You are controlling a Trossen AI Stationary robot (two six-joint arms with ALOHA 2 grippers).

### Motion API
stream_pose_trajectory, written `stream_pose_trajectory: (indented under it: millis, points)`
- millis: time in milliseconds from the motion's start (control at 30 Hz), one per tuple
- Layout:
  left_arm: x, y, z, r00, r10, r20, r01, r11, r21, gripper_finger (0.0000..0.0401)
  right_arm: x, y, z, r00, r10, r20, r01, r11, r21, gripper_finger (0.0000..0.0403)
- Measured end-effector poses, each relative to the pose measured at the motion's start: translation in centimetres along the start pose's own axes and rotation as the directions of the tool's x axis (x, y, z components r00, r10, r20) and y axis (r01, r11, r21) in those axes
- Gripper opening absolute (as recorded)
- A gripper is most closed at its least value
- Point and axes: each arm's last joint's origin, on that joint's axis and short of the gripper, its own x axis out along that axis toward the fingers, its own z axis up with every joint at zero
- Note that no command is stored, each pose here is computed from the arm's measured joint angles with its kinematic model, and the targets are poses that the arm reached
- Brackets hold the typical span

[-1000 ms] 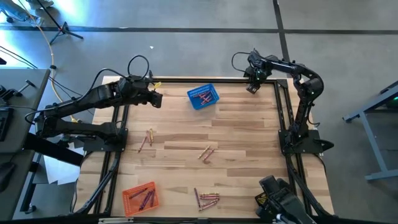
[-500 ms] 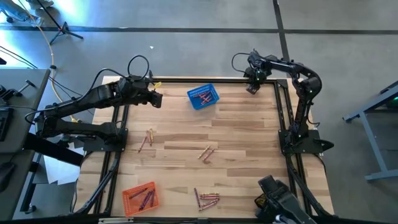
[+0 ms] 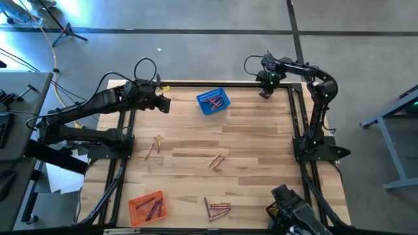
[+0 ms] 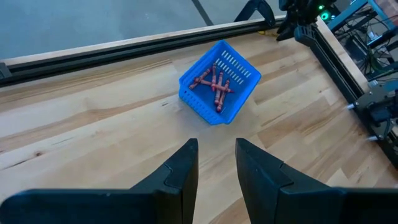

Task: Sort crayons
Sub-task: Put the yellow crayon into the black bin

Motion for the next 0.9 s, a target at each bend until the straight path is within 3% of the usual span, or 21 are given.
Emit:
stream_pose_trajectory:
  millis: [267,367,767,900]
  points:
    - [0.0,0.0,0.0,1.0,0.0,0.0,0.0,1.0,-0.015,0.0094,-0.6,0.4,0.0,0.996,0.075,-0.05,-0.075,0.997,0.005,0.0079]
    - [0.0,0.0,0.0,1.0,0.0,0.0,0.0,1.0,-0.015,0.0094,-1.4,0.1,0.6,0.998,0.055,-0.015,-0.055,0.998,0.003,0.0079]
    - [0.0,0.0,0.0,1.0,0.001,-0.001,-0.001,1.0,-0.015,0.0094,-1.7,0.1,0.3,0.996,0.057,-0.063,-0.055,0.998,0.043,0.0079]
    - [0.0,0.0,0.0,1.0,0.0,-0.002,0.0,1.0,-0.015,0.0094,-1.8,0.9,0.0,0.982,0.173,-0.076,-0.162,0.978,0.13,0.0081]
